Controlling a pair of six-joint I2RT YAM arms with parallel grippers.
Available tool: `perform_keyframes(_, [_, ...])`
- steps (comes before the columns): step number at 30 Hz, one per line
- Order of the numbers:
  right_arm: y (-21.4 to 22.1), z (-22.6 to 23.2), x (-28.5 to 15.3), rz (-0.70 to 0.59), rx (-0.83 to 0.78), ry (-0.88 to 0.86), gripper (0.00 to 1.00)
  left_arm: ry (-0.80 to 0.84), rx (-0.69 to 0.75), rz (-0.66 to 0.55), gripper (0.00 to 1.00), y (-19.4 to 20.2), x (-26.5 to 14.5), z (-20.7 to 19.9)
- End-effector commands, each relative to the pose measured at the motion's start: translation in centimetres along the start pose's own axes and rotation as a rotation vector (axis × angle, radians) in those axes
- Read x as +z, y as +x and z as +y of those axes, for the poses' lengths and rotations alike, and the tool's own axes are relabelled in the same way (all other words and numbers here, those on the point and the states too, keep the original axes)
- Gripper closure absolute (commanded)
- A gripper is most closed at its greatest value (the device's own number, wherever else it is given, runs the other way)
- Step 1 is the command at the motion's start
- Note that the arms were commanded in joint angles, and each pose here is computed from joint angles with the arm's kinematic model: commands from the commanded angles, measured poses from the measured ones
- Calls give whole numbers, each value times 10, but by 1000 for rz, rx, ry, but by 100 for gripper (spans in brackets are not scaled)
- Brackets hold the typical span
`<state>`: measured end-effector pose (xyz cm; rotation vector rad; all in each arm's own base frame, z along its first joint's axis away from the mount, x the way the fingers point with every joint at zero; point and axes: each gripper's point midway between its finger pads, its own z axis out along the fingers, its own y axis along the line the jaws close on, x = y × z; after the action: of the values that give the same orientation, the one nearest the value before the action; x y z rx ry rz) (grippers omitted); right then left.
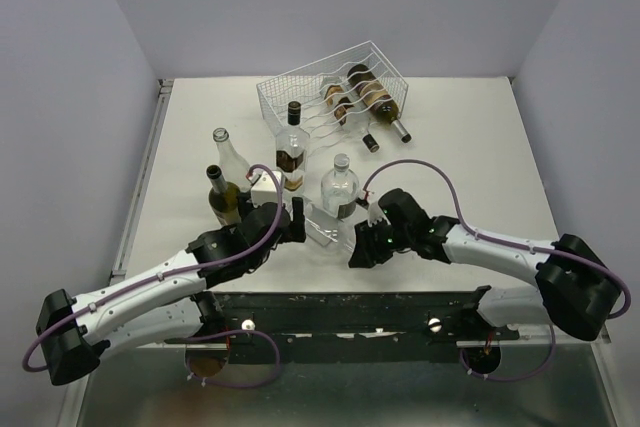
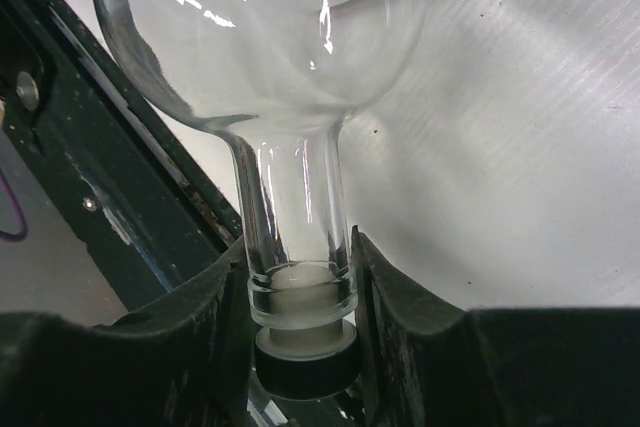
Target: Put the wine bottle on the wine rack
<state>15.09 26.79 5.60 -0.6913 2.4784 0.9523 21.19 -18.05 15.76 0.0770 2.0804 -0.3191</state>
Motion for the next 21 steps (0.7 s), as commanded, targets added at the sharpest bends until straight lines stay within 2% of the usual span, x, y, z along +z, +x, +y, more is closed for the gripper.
perform_keyframes(1, [24, -21, 2, 84, 13, 77, 99, -12, -16, 3, 1, 1, 5, -3])
perform_keyframes(21, [18, -16, 0, 98, -14, 113, 99, -43, -18, -71, 1, -28, 11, -8])
